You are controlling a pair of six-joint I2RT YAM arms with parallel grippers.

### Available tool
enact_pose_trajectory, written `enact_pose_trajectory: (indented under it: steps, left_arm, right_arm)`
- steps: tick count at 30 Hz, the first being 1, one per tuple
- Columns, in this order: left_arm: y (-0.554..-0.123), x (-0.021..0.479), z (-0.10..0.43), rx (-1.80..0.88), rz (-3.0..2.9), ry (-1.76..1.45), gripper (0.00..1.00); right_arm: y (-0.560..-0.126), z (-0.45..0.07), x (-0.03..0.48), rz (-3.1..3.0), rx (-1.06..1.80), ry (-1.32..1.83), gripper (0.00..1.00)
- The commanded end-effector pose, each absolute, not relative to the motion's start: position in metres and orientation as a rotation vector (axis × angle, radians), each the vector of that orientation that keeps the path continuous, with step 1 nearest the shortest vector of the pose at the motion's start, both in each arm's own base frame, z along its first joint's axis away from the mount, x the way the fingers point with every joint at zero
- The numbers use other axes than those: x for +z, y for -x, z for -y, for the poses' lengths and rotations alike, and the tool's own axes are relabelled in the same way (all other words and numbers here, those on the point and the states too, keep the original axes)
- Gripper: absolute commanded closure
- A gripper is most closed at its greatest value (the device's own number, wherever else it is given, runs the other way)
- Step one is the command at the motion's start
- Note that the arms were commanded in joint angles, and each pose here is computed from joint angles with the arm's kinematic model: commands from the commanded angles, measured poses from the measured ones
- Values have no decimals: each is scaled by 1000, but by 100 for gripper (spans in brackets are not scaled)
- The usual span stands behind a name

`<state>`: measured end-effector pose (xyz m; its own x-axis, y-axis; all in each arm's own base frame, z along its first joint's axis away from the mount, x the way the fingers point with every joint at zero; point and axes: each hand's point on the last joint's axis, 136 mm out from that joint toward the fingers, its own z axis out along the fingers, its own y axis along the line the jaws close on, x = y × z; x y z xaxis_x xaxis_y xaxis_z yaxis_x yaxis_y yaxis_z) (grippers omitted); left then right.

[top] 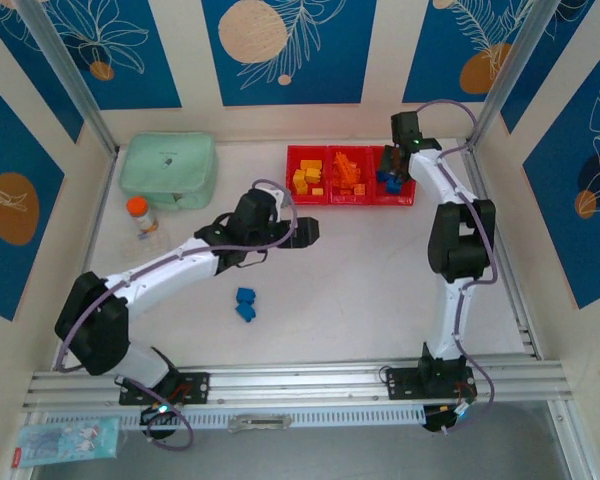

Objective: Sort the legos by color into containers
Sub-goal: Place the lego in the container, then pick up the lego from the bottom-center of the table.

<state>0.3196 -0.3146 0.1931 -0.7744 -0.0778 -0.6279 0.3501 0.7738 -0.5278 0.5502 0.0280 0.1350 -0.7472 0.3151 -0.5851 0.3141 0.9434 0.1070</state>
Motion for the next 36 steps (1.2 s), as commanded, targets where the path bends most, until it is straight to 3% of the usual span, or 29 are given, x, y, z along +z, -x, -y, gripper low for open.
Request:
enact_pose_trajectory:
  steps: [1, 9, 18, 28, 36]
  left_arm:
    - [-324, 208, 325, -876, -2272, -260, 1]
    - [-329, 209, 327, -878, -2271, -260, 1]
    - [-326, 220, 321, -887, -2246, -253, 1]
    - [-301, 227, 282, -838, -2226, -206, 1]
    - [-268, 216, 230, -744, -2256, -137, 1]
  right_arm:
    - [-565, -16, 134, -2465, -36, -442, 61]
    - [-586, -19, 139, -2466, -35, -401, 42]
    - [-564, -45, 165, -2438, 6, -342, 28]
    - [-485, -112, 187, -2436, 68, -196, 18]
    - [-405, -170, 177, -2535, 187, -12, 14]
